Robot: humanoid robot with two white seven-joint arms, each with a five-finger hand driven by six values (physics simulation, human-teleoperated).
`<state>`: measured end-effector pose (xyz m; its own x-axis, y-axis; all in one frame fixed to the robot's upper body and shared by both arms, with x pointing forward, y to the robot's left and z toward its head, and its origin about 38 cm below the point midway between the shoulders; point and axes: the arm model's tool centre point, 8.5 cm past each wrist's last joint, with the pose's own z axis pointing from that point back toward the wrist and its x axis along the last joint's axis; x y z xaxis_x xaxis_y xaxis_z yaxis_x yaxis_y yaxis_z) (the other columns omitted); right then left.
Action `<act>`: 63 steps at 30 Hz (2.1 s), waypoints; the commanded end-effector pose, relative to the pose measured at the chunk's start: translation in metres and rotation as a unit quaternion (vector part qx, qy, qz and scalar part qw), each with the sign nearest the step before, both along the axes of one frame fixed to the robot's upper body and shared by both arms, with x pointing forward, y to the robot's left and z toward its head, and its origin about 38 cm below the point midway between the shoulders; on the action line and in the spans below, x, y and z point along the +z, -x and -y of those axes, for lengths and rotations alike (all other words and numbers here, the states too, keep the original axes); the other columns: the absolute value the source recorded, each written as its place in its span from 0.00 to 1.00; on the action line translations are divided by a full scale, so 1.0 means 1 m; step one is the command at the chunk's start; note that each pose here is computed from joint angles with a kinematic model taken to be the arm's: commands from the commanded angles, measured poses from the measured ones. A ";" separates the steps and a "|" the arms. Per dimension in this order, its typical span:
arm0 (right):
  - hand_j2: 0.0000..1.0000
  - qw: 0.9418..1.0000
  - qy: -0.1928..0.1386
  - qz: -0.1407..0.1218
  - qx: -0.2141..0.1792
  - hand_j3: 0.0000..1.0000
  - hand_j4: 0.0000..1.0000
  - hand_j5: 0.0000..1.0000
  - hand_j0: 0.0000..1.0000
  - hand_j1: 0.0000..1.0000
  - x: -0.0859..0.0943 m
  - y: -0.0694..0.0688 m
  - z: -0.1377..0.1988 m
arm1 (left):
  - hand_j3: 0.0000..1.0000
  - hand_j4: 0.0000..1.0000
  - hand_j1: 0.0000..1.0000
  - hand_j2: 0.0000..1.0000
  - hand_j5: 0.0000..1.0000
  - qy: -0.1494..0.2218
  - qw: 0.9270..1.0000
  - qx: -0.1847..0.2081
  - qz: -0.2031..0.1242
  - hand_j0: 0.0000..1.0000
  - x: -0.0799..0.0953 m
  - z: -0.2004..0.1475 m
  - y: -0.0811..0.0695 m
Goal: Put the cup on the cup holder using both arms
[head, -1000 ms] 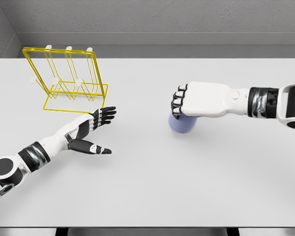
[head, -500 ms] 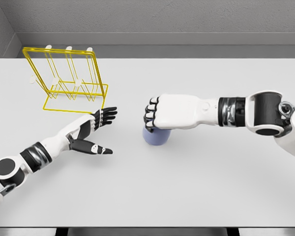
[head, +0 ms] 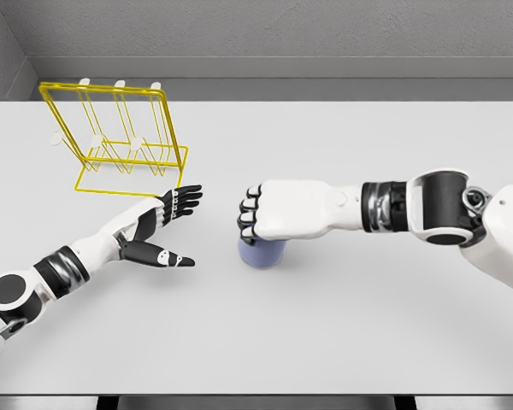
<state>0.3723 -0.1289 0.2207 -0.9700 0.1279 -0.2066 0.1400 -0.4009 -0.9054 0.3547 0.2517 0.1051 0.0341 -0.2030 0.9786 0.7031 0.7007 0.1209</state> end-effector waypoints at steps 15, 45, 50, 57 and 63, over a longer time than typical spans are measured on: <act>0.99 1.000 0.003 0.001 -0.010 0.99 0.99 0.99 0.99 0.99 0.001 -0.003 0.006 | 1.00 1.00 1.00 1.00 1.00 0.000 1.000 0.003 -0.002 1.00 -0.001 -0.002 -0.001; 1.00 0.900 -0.268 -0.078 -0.334 1.00 1.00 1.00 1.00 1.00 0.027 -0.006 0.252 | 1.00 1.00 1.00 1.00 1.00 0.022 0.999 -0.036 -0.013 1.00 -0.014 0.062 -0.013; 1.00 0.896 -0.273 -0.072 -0.342 1.00 1.00 1.00 1.00 1.00 0.029 -0.003 0.259 | 1.00 1.00 1.00 1.00 1.00 0.024 0.999 -0.046 -0.011 1.00 -0.013 0.071 -0.014; 1.00 0.891 -0.276 -0.071 -0.352 1.00 1.00 1.00 1.00 1.00 0.027 0.000 0.267 | 1.00 1.00 1.00 1.00 1.00 0.017 0.998 -0.060 -0.012 1.00 -0.010 0.083 -0.016; 1.00 0.891 -0.277 -0.072 -0.353 1.00 1.00 1.00 1.00 1.00 0.027 0.000 0.267 | 1.00 1.00 1.00 1.00 1.00 0.023 0.998 -0.065 -0.013 1.00 -0.010 0.090 -0.016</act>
